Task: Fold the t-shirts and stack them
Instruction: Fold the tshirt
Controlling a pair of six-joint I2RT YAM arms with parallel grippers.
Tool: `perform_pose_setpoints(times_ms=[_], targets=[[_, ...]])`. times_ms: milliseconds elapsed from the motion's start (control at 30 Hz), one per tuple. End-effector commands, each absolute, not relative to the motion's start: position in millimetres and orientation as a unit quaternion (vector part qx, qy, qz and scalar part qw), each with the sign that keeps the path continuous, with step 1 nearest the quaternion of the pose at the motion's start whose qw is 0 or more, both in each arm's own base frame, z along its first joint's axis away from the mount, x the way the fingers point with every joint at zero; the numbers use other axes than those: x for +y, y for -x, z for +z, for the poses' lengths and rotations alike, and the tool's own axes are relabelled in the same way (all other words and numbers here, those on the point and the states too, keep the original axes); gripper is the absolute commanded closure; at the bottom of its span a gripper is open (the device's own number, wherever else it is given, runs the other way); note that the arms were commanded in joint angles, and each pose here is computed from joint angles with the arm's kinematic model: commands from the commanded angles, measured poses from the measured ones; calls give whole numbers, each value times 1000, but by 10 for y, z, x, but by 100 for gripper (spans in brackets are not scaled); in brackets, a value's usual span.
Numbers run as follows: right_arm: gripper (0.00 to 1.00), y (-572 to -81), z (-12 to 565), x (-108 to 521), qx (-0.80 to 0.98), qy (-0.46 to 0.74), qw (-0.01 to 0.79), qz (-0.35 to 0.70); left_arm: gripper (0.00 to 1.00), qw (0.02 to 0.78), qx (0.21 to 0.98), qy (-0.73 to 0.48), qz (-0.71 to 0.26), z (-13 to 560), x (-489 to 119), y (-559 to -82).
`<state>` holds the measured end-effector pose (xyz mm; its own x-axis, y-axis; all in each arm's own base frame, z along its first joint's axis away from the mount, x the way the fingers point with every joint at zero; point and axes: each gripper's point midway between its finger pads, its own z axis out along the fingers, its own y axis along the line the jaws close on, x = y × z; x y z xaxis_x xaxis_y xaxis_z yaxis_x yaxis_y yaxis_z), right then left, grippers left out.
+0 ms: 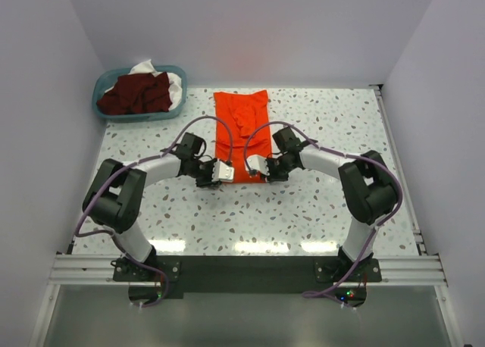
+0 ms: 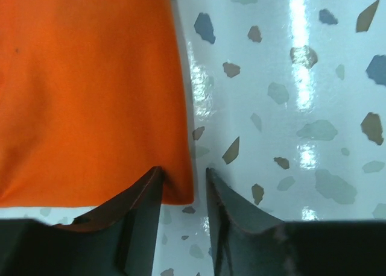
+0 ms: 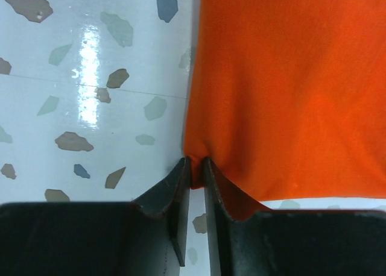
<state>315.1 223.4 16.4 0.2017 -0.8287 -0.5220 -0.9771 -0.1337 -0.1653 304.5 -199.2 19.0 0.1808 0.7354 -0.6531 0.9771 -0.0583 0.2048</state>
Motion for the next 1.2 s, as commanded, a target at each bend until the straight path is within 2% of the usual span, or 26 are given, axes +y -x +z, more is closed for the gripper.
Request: perform_pose_setpoints(times_ms=[0, 33, 67, 133, 233, 500, 800, 967, 1167], targets=[[88, -3198, 13, 2191, 615, 742, 231, 137, 62, 299, 607, -713, -182, 121, -1985, -3107], [99, -3206, 17, 2193, 616, 740, 233, 136, 68, 298, 610, -712, -182, 122, -1992, -3145], [100, -3210, 34, 2202, 623, 733, 235, 138, 78, 295, 613, -710, -181, 114, -1983, -3150], [100, -3220, 90, 2229, 631, 723, 242, 142, 90, 298, 613, -709, -179, 144, -1981, -3165], [100, -3286, 272, 2315, 637, 707, 268, 148, 100, 318, 612, -702, -178, 294, -2018, -3234], [100, -3590, 1004, 2393, 664, 641, 346, 171, 100, 394, 609, -664, -181, 1042, -2069, -3618], [100, -3716, 1442, 2354, 656, 635, 379, 147, 100, 423, 603, -655, -166, 1409, -2037, -3737], [100, -3505, 1530, 2286, 650, 643, 373, 154, 100, 417, 590, -669, -173, 1440, -2005, -3519], [100, -2782, 1508, 2163, 642, 662, 336, 194, 100, 385, 569, -696, -207, 1374, -2051, -2860]])
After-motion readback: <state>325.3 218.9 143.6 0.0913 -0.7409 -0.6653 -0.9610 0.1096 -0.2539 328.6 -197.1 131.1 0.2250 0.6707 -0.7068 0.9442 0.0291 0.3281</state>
